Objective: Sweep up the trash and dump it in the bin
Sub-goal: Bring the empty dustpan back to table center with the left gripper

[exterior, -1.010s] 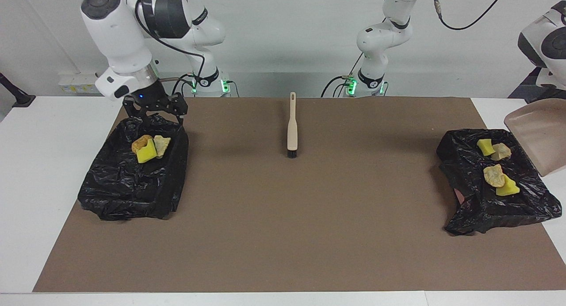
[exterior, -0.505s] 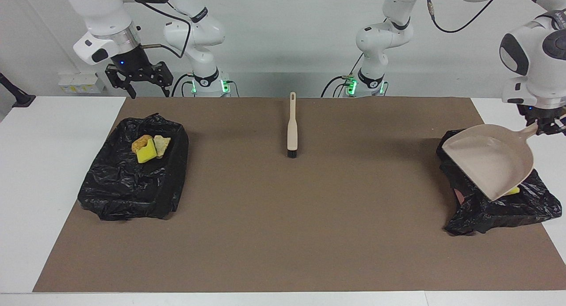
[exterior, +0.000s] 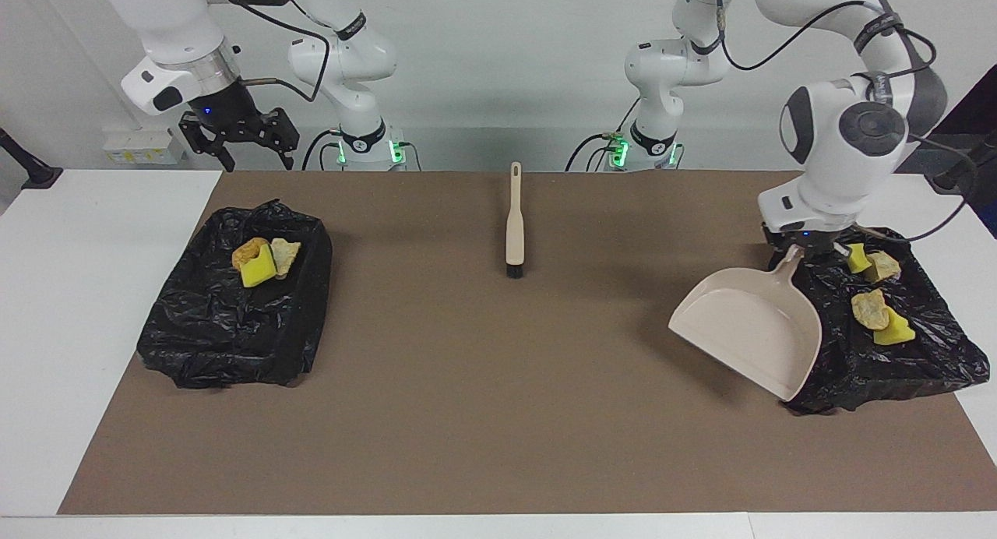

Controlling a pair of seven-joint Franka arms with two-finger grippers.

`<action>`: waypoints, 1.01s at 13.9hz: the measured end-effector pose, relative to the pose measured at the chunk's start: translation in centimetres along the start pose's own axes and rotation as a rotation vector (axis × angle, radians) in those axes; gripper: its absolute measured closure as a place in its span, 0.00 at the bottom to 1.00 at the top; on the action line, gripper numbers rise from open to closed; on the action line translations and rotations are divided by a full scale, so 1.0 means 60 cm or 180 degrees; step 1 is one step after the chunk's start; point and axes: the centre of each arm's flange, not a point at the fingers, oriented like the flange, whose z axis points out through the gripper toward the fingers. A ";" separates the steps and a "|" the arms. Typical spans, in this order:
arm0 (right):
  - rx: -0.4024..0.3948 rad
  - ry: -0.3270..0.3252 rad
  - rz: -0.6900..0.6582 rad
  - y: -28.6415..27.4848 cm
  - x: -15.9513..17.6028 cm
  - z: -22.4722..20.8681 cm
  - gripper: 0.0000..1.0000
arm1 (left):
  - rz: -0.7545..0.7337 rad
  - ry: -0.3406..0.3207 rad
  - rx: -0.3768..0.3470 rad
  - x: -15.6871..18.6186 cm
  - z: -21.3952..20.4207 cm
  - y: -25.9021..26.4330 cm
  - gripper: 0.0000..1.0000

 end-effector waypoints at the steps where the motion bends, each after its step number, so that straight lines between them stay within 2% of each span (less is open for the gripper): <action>1: -0.0004 0.0025 0.0000 0.000 0.004 -0.006 0.00 | -0.0211 0.0042 -0.0044 0.041 0.006 0.047 0.68; 4: -0.0007 0.0046 0.0002 0.000 0.007 -0.010 0.00 | -0.0782 0.0246 -0.0232 0.149 0.018 0.184 0.68; 8: -0.0006 0.0043 0.0006 0.001 0.007 -0.010 0.00 | -0.1434 0.0402 -0.0527 0.245 0.012 0.318 0.68; 11: -0.0006 0.0040 0.0006 0.001 0.007 -0.010 0.00 | -0.1627 0.0486 -0.0588 0.309 -0.013 0.403 0.68; 14: -0.0006 0.0037 0.0007 0.001 0.007 -0.010 0.00 | -0.1885 0.0487 -0.0614 0.360 -0.009 0.468 0.68</action>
